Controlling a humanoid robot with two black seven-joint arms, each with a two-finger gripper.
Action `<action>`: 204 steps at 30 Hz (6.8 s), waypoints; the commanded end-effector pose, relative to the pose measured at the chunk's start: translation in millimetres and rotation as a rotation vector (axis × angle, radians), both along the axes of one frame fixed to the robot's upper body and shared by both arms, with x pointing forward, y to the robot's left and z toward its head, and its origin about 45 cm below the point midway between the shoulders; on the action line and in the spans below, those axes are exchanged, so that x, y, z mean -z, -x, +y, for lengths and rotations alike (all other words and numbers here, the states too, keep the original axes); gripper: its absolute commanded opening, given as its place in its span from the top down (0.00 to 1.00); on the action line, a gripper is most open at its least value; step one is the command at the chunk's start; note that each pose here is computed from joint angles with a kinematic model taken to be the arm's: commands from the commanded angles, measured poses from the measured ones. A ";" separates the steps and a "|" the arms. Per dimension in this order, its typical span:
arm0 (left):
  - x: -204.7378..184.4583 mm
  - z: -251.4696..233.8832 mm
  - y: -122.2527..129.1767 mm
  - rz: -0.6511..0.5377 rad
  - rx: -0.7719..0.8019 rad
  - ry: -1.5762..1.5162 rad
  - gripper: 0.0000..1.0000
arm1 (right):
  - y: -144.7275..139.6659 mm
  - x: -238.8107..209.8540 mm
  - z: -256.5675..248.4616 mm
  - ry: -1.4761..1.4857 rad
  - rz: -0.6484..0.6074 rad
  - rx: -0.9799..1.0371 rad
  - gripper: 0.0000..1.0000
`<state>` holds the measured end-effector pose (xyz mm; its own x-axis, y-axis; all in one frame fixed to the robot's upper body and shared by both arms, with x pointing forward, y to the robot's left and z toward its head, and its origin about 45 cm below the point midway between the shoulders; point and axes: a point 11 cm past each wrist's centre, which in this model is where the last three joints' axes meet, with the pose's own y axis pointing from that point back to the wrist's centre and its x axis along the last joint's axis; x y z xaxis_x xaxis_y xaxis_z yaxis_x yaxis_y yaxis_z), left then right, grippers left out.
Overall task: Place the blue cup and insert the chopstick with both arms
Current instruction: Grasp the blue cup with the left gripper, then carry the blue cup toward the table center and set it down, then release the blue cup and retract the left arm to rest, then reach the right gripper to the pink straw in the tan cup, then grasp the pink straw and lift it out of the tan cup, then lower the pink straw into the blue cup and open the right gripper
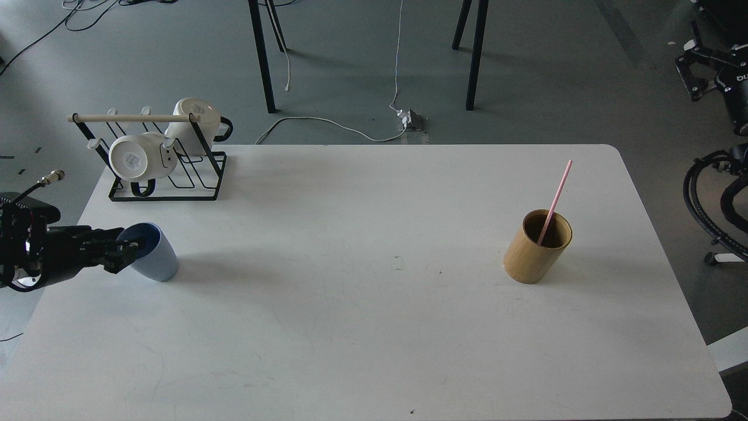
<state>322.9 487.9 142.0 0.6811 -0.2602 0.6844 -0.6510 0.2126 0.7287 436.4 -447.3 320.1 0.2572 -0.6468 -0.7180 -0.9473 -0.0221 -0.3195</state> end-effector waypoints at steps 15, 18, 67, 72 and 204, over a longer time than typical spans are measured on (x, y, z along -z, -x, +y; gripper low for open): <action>-46.5 -24.2 -45.6 -0.046 0.036 0.018 1.00 | -0.2 -1.2 1.6 -0.002 -0.005 -0.004 0.01; -65.8 -64.7 -58.0 -0.006 0.112 0.071 1.00 | -0.1 -2.3 1.2 -0.001 -0.007 -0.004 0.01; -37.0 -407.3 -70.5 0.166 0.642 0.173 0.50 | 12.4 -47.6 -23.4 0.090 -0.083 0.025 0.01; -90.7 -386.9 -94.9 0.141 0.474 0.483 0.24 | 22.4 -57.7 -42.5 0.222 -0.038 0.038 0.01; -163.1 -88.2 -175.9 -0.192 -0.801 2.313 0.01 | 74.3 117.7 280.3 1.891 -0.278 -0.677 0.97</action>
